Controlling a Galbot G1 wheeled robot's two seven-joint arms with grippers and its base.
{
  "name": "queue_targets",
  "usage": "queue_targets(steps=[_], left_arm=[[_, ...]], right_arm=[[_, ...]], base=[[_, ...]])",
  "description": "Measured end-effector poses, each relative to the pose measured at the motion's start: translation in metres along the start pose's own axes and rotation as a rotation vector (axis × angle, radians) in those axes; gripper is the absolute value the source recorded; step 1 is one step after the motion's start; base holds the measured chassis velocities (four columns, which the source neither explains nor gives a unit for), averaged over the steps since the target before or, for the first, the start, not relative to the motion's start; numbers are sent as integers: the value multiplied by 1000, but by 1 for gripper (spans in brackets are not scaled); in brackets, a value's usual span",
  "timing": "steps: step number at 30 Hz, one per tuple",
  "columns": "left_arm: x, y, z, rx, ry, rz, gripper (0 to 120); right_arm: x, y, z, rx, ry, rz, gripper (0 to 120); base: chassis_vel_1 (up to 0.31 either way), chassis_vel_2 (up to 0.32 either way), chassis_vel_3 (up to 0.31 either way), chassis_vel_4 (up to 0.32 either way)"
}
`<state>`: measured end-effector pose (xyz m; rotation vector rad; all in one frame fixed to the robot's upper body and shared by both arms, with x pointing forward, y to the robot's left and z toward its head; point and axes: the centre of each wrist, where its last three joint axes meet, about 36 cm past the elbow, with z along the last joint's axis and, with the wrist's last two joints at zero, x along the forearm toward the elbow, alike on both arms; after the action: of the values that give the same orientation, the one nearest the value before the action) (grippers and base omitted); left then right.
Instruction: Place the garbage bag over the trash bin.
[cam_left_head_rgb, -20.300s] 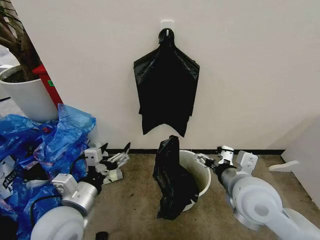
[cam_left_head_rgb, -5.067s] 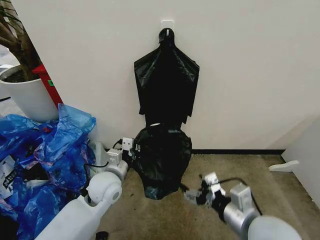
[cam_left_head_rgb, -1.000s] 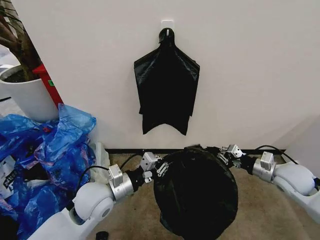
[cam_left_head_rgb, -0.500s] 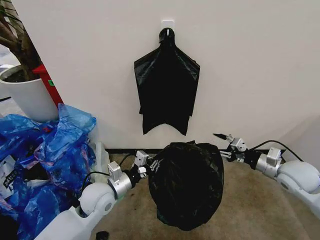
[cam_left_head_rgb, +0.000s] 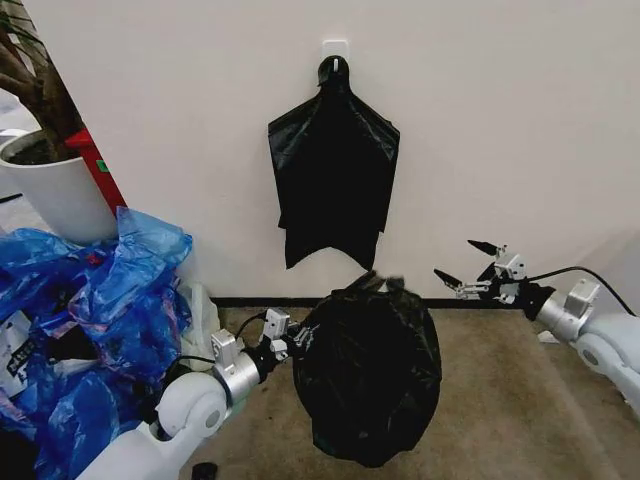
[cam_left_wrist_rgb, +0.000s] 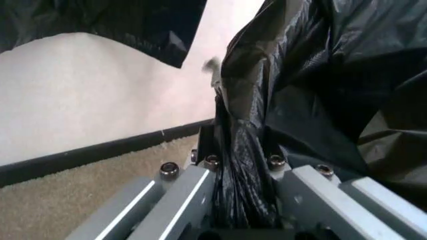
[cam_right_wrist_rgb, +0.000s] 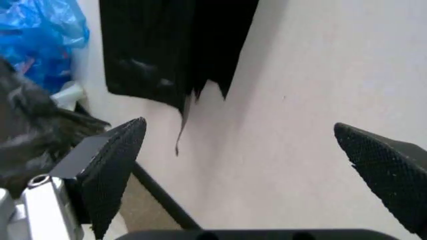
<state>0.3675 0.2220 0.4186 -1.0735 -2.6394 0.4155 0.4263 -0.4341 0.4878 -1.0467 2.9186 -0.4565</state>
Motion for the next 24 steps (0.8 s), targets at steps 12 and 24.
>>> queue_targets(steps=[12, 24], left_arm=[[-4, -11, -2, -72, -40, -133, 1], [-5, -32, -3, -105, -36, -380, 1]], right_arm=[[-11, 67, -72, -268, -49, 99, 100], [-8, 205, -154, -694, 129, 246, 98]], base=[[0, 0, 0, 0], [0, 0, 0, 0]])
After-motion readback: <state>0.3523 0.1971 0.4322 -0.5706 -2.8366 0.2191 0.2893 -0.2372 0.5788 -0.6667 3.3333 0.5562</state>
